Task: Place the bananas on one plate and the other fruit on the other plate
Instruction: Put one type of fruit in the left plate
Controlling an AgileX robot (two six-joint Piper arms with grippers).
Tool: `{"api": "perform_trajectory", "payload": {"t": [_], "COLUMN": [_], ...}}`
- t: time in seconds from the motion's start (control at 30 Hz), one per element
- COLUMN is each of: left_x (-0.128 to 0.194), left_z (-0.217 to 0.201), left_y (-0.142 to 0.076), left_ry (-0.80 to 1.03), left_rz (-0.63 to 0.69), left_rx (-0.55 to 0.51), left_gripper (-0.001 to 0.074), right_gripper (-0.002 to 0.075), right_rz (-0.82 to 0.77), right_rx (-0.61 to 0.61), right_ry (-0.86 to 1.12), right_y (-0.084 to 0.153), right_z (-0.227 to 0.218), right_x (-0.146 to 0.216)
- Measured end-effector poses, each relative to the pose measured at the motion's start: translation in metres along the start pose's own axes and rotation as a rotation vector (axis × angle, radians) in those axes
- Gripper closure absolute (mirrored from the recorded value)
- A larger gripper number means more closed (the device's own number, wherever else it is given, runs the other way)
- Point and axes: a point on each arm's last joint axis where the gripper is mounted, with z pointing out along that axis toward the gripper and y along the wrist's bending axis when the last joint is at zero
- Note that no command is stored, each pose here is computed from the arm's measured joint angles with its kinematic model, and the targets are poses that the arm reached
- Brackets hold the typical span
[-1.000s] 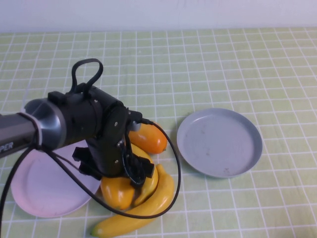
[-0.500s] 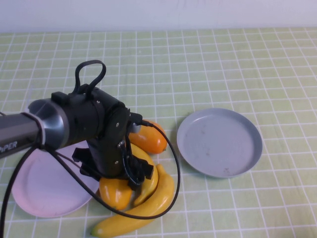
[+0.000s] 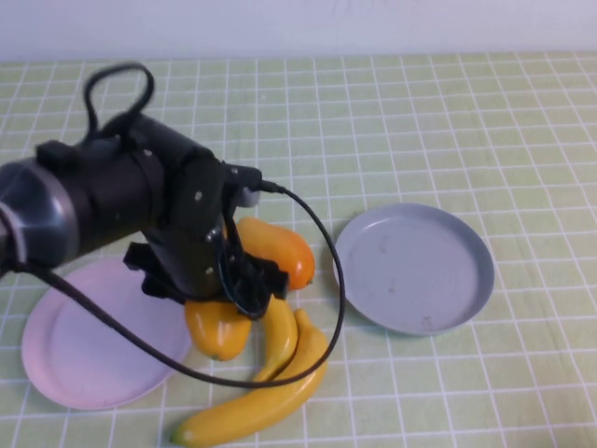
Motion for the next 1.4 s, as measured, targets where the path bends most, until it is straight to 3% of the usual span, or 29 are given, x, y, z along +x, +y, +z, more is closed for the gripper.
{"api": "perform_trajectory", "payload": {"t": [0.1, 0.33, 0.77, 1.0, 1.4], "left_x": [0.001, 0.01, 0.027, 0.027, 0.025], "left_z": [-0.021, -0.033, -0.008, -0.005, 0.001], "left_y": [0.005, 0.038, 0.119, 0.132, 0.132], "left_ry": [-0.003, 0.088, 0.239, 0.222, 0.224], "left_rz": [0.009, -0.016, -0.111, -0.131, -0.115], "left_rx": [-0.031, -0.242, -0.274, -0.224, -0.219], "left_gripper": [0.0169, 0.0169, 0.0169, 0.0169, 0.0127], "right_gripper": [0.0741, 0.0741, 0.0741, 0.0741, 0.0741], "right_rz": [0.0, 0.0, 0.0, 0.0, 0.0], "right_rx": [0.0, 0.0, 0.0, 0.0, 0.0], "right_ry": [0.0, 0.0, 0.0, 0.0, 0.0], "right_y": [0.0, 0.0, 0.0, 0.0, 0.0], "right_z": [0.0, 0.0, 0.0, 0.0, 0.0], "right_x": [0.0, 0.0, 0.0, 0.0, 0.0]}}
